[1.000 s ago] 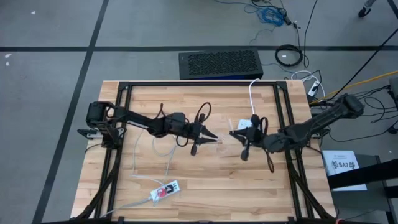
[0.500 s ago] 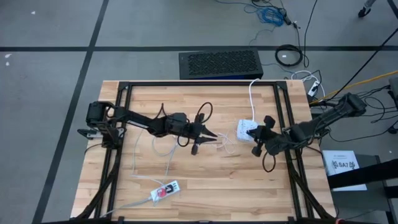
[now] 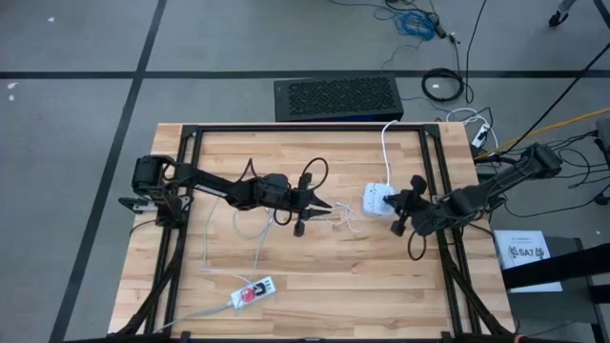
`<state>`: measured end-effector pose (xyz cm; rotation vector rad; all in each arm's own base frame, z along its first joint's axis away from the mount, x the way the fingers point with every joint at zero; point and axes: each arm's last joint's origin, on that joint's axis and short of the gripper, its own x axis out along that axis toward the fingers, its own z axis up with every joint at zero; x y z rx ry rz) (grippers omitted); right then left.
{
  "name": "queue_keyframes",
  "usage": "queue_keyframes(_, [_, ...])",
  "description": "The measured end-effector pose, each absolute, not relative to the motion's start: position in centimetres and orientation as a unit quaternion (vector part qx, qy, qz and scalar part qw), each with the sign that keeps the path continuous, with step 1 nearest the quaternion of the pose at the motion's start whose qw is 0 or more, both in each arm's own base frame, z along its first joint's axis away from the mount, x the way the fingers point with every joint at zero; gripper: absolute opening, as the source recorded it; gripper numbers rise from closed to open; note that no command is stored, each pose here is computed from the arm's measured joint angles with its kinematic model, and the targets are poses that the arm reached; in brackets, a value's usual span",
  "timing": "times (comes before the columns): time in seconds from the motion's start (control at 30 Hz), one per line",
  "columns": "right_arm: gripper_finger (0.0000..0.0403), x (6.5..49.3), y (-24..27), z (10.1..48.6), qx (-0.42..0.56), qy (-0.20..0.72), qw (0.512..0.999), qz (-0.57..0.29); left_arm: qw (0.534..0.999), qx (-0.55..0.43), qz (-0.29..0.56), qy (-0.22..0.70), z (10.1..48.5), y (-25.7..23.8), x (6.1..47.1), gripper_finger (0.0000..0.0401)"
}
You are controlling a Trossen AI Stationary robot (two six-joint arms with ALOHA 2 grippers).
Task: Insert USB
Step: Insert the white charger cable into the blue adapter
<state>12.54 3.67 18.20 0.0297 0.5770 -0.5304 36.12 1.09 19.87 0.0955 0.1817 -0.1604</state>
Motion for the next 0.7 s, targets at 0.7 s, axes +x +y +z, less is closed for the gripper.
queue_keyframes(0.7, [0.0,11.86,3.54,18.38,0.044,0.297,0.926,-0.228,0.992,0.047,-0.08,0.091,19.84,1.1,36.12,0.0072])
